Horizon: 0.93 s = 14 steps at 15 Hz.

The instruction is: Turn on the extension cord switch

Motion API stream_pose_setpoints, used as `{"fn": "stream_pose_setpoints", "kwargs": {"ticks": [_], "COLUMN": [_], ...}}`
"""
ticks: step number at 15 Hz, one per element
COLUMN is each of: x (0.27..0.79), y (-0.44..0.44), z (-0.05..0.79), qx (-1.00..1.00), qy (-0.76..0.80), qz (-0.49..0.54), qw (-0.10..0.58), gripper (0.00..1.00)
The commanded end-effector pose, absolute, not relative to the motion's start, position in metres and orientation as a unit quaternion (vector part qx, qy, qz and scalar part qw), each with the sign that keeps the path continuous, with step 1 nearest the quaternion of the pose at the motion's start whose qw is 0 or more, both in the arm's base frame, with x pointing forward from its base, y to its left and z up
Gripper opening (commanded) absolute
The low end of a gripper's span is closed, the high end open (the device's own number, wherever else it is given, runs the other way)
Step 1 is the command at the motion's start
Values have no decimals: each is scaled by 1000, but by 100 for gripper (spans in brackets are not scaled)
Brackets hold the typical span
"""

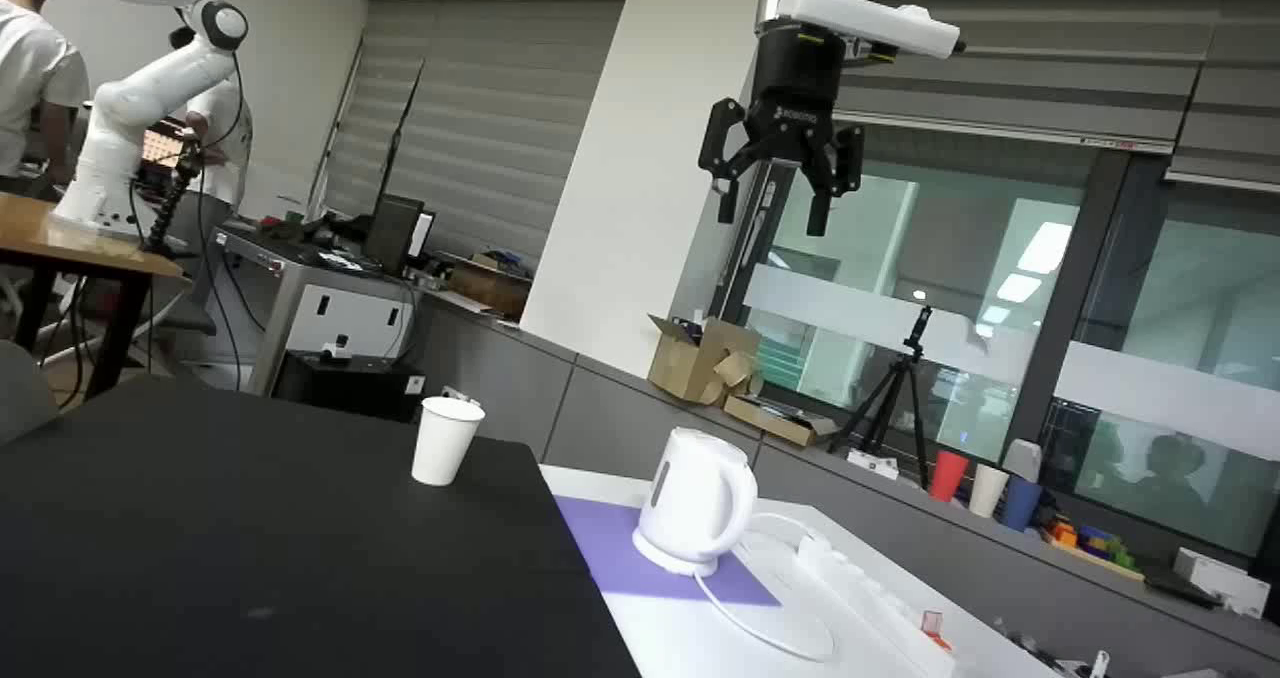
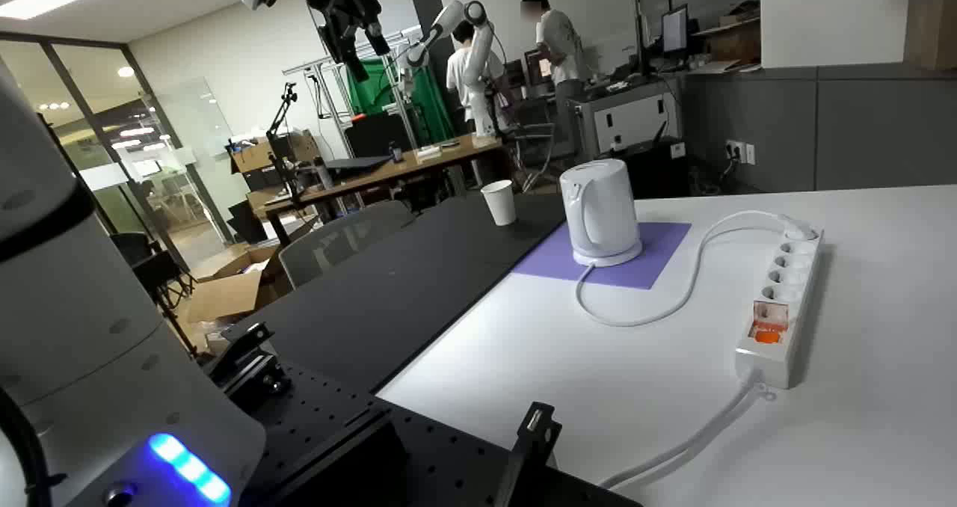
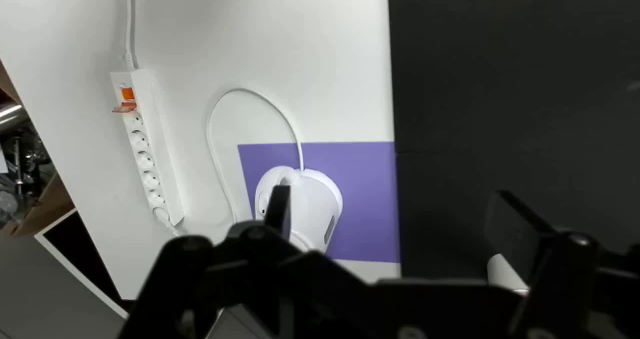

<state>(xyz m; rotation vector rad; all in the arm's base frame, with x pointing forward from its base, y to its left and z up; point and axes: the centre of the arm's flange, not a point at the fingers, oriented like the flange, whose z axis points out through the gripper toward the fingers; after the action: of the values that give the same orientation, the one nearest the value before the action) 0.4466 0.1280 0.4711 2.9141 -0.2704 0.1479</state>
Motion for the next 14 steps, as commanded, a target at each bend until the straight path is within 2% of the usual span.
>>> {"fn": "stream_pose_setpoints", "kwargs": {"ticks": [1, 9, 12, 13, 14], "x": [447, 447, 452, 455, 460], "y": [128, 128, 91, 76, 55], "z": [471, 472, 448, 439, 425], "qx": [989, 989, 991, 992, 993], "qy": [-92, -92, -77, -76, -69], "qz": [51, 51, 73, 79, 85], "qw": [105, 105, 81, 68, 46], "gripper": [100, 100, 100, 75, 74]}}
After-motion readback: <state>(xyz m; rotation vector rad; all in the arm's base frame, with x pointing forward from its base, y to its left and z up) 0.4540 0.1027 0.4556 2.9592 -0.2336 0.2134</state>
